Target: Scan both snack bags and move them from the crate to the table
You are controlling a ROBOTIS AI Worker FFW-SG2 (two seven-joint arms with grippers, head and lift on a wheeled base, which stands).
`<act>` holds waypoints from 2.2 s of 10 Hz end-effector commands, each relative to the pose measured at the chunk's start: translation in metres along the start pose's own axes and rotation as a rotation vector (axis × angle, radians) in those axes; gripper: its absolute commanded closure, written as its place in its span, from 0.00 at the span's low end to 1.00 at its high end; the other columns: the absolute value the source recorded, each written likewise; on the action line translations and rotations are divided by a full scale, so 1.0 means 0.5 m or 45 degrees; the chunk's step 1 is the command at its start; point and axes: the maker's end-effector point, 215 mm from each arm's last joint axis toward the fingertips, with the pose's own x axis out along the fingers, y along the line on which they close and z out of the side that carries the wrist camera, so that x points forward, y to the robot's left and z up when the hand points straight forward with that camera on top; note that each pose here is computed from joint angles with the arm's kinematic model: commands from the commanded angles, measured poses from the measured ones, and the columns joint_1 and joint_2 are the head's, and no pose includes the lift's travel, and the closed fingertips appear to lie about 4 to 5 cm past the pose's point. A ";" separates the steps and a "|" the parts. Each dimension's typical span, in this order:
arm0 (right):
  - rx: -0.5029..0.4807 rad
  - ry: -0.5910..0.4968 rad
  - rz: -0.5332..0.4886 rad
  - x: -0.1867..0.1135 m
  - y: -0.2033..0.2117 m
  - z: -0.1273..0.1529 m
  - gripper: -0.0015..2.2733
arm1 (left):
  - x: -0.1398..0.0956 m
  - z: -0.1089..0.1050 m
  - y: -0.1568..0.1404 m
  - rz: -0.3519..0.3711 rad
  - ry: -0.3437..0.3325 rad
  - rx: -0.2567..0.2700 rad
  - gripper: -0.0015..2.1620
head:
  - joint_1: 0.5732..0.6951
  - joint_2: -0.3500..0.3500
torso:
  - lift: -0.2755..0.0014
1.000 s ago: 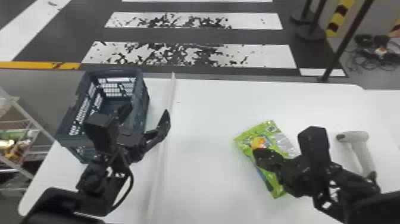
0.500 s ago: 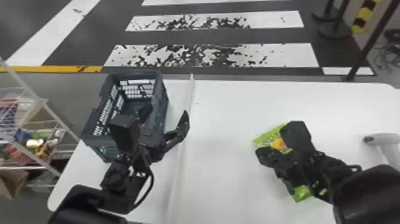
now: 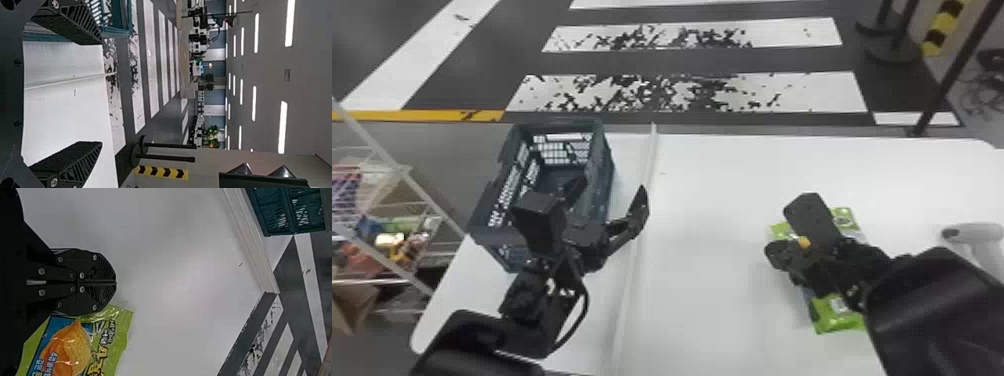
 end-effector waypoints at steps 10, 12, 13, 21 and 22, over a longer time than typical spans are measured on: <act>0.016 0.008 -0.050 -0.020 -0.053 -0.016 0.99 | 0.000 0.002 -0.005 -0.007 0.000 0.002 0.04 | 1.00 0.60 | 0.68; 0.099 -0.196 -0.020 -0.094 -0.039 0.076 0.62 | -0.001 0.006 -0.004 -0.006 -0.004 0.002 0.04 | 1.00 0.62 | 0.68; 0.128 -0.257 -0.056 -0.140 -0.067 0.101 0.27 | -0.003 0.006 -0.001 -0.004 -0.004 0.005 0.04 | 1.00 0.64 | 0.68; 0.459 -0.235 -0.415 -0.349 -0.401 -0.129 0.06 | -0.008 0.008 0.016 0.010 -0.010 -0.005 0.04 | 1.00 0.34 | 0.68; 0.480 -0.193 -0.435 -0.349 -0.425 -0.180 0.06 | -0.010 0.006 0.017 0.009 -0.008 -0.007 0.04 | 1.00 0.29 | 0.68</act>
